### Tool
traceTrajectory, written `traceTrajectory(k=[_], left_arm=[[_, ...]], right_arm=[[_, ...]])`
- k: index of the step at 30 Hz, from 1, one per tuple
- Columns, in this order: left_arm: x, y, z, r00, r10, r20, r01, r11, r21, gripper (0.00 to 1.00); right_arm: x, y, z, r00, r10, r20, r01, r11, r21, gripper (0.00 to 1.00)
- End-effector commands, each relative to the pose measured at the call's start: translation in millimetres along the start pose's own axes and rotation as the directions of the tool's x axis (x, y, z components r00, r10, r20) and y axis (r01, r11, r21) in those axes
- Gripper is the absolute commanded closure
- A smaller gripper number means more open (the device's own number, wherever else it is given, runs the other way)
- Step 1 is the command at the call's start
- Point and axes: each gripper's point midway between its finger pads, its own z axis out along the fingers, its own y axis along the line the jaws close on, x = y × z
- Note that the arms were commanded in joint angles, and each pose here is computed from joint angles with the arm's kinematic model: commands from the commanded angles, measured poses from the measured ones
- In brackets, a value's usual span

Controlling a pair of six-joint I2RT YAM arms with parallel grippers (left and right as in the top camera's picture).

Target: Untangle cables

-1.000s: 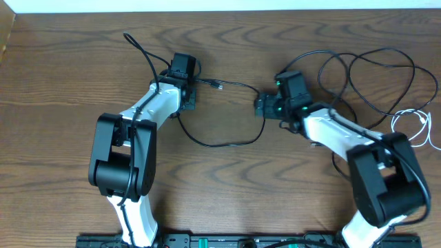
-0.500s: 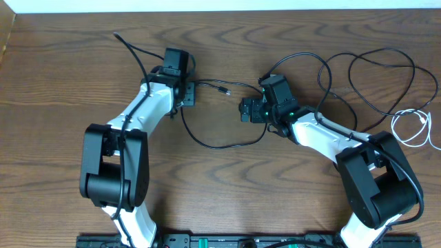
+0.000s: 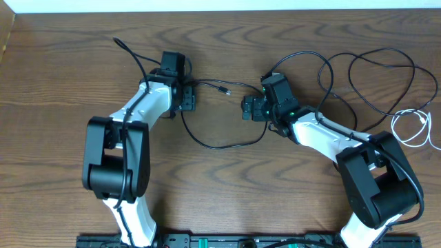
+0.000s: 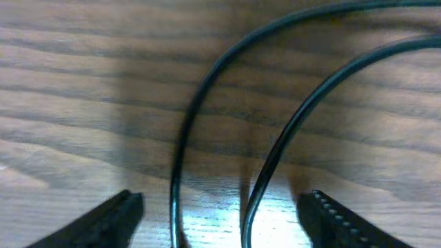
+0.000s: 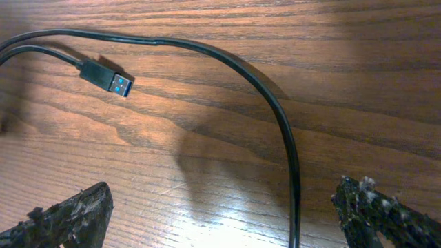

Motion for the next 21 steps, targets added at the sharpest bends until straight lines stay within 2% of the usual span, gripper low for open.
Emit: traceTrajectory(k=[1,3,8,11,13,14,16,17,19,21], left_arm=[[18,-1,16,0.998,0.002,-0.062,-0.001,1.0,0.008,0.2],[21,-1,20,0.997,0.002,-0.075,-0.002,1.0,0.007,0.21],[36,-16,30,0.99,0.009,-0.138,0.002,0.997,0.081,0.52],[49,-30,31,0.981,0.008,-0.194,0.023,0.987,0.159,0.59],[59,-33,28,0.967,-0.055,-0.248,0.098,0.981,0.168,0.62],[66,-32,26,0.951,-0.12,-0.286,0.166,0.976,0.142,0.69],[78,-30,23,0.908,-0.233,-0.347,0.277,0.957,0.084,0.69],[84,-29,21,0.887,-0.274,-0.372,0.317,0.947,0.057,0.74],[95,-29,17,0.846,-0.336,-0.414,0.372,0.928,0.007,0.85],[104,-31,14,0.822,-0.359,-0.442,0.39,0.921,-0.024,0.89]], right_arm=[[3,1,2,1.0,-0.016,-0.002,0.016,1.0,0.011,0.01],[3,1,2,1.0,-0.016,-0.002,0.016,1.0,0.011,0.01],[2,2,2,1.0,-0.016,0.002,0.016,1.0,0.008,0.01],[1,2,2,1.0,-0.016,0.003,0.016,1.0,0.007,0.01],[1,2,2,1.0,-0.016,0.003,0.016,1.0,0.007,0.01],[1,2,2,1.0,-0.016,0.003,0.016,1.0,0.007,0.01],[1,2,2,1.0,-0.016,0.006,0.016,1.0,0.006,0.01],[1,2,2,1.0,-0.016,0.007,0.016,1.0,0.006,0.01],[0,2,2,1.0,-0.016,0.008,0.016,1.0,0.005,0.01],[0,3,2,1.0,-0.016,0.009,0.016,1.0,0.005,0.01]])
